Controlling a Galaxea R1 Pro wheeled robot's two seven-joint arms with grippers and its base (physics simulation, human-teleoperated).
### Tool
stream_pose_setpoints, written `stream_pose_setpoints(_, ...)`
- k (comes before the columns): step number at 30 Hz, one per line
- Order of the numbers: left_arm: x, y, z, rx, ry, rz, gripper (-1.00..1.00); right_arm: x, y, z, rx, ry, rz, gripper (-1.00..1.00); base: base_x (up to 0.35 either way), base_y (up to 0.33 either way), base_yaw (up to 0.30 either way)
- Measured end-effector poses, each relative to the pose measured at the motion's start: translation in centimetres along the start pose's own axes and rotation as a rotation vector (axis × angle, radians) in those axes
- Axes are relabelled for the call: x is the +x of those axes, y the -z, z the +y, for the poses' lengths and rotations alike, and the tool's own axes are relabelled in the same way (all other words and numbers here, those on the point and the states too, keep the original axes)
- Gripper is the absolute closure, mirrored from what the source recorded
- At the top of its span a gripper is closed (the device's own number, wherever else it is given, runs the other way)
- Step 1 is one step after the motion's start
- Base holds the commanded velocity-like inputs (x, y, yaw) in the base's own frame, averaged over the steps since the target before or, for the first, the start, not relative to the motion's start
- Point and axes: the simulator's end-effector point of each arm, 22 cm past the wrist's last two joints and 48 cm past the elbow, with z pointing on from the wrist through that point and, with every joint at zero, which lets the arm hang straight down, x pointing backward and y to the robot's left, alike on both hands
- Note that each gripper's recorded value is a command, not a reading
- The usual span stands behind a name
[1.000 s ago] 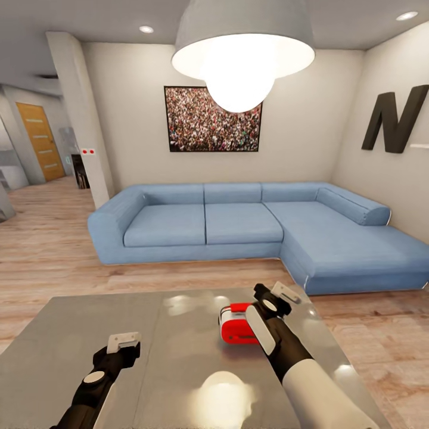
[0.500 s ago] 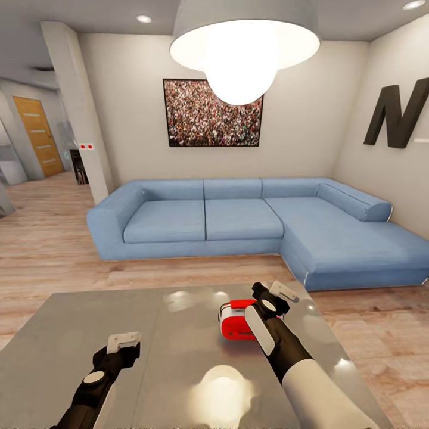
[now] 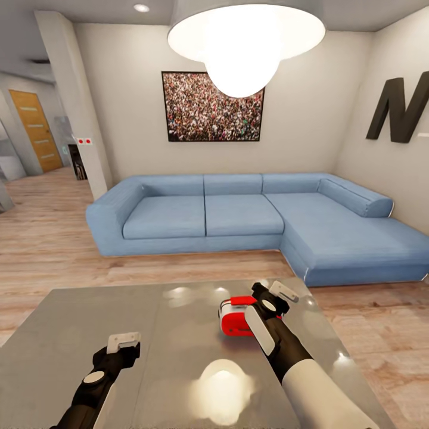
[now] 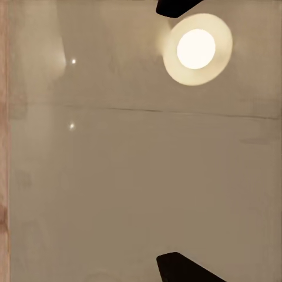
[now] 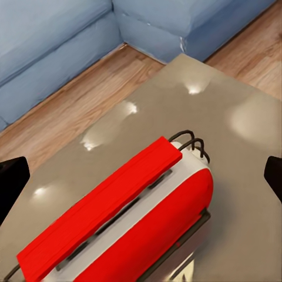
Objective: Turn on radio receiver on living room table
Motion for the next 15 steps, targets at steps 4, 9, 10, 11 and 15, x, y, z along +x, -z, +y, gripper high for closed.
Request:
stream_pose_setpoints(4, 0.3, -0.1, 0.0, 0.0, -0.001, 0.006, -1.0, 0.3, -0.2, 0.4, -0.021, 0.003, 0.005, -1.0, 0.0, 0.0, 0.0)
stream_pose_setpoints(9, 0.7, -0.3, 0.0, -0.001, -0.003, 0.014, -1.0, 0.8, -0.4, 1.0, -0.051, 0.007, 0.013, -1.0, 0.0, 0.0, 0.0)
stream_pose_setpoints(10, 0.7, -0.3, 0.0, -0.001, -0.003, 0.016, -1.0, 0.9, -0.4, 1.1, -0.054, 0.007, 0.014, -1.0, 0.0, 0.0, 0.0)
stream_pose_setpoints(11, 0.8, -0.4, 0.0, -0.001, -0.004, 0.017, -1.0, 1.0, -0.5, 1.1, -0.056, 0.008, 0.015, -1.0, 0.0, 0.0, 0.0)
stream_pose_setpoints(15, 1.1, -0.5, 0.0, -0.001, -0.005, 0.024, -1.0, 1.3, -0.7, 1.1, -0.056, 0.01, 0.021, -1.0, 0.0, 0.0, 0.0)
